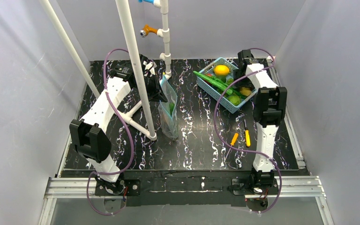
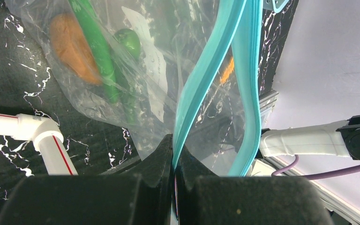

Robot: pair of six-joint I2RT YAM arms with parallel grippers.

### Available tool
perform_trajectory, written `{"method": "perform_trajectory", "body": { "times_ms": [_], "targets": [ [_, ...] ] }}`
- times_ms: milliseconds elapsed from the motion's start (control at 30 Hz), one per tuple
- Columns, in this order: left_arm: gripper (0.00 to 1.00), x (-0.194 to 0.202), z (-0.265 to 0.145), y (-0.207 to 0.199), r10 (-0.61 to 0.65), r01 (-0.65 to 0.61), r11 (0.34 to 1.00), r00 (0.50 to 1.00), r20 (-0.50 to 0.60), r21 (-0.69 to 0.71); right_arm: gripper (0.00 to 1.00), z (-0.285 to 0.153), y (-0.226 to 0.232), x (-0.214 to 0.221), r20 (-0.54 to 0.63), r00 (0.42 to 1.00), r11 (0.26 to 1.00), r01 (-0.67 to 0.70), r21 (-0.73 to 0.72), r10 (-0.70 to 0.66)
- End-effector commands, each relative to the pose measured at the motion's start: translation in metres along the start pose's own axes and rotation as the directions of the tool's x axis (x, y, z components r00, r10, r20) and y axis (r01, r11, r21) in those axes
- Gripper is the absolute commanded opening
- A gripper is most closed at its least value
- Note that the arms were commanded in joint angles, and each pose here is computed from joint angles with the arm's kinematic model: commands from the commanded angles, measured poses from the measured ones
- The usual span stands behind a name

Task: Place the food in the zip-top bag and seal the zipper
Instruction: Pick up the fake fruit from the bin.

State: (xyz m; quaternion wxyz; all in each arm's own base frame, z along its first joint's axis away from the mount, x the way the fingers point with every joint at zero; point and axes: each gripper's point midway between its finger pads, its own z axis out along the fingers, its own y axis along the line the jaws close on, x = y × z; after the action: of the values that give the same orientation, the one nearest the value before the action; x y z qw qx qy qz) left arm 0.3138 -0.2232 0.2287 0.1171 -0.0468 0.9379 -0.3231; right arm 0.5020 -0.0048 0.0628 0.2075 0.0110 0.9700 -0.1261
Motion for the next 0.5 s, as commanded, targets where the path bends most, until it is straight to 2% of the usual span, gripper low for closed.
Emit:
{"method": "perform_trajectory", "body": {
  "times_ms": [0,133,267,467],
  "targets": [
    [0.0,0.004,-0.011,-0.007,0.013,-0.013,1.0,1.0,0.003,0.01,0.44,-0.041,-0.004,-0.031,0.1,0.994,0.998,-0.047,-0.049,0.052],
    [0.0,0.004,-0.012,-0.007,0.012,-0.012,1.0,1.0,0.006,0.009,0.37,-0.087,-0.007,-0.046,0.177,0.978,0.99,-0.092,-0.105,0.11],
    [0.0,0.005,-0.013,-0.007,0.01,-0.01,1.0,1.0,0.01,0.012,0.33,-0.148,-0.001,-0.055,0.268,0.946,0.968,-0.122,-0.22,0.181],
    [0.0,0.006,-0.014,-0.008,0.007,-0.008,1.0,1.0,0.018,0.021,0.3,-0.216,0.014,-0.054,0.379,0.895,0.932,-0.097,-0.35,0.236]
  ]
}}
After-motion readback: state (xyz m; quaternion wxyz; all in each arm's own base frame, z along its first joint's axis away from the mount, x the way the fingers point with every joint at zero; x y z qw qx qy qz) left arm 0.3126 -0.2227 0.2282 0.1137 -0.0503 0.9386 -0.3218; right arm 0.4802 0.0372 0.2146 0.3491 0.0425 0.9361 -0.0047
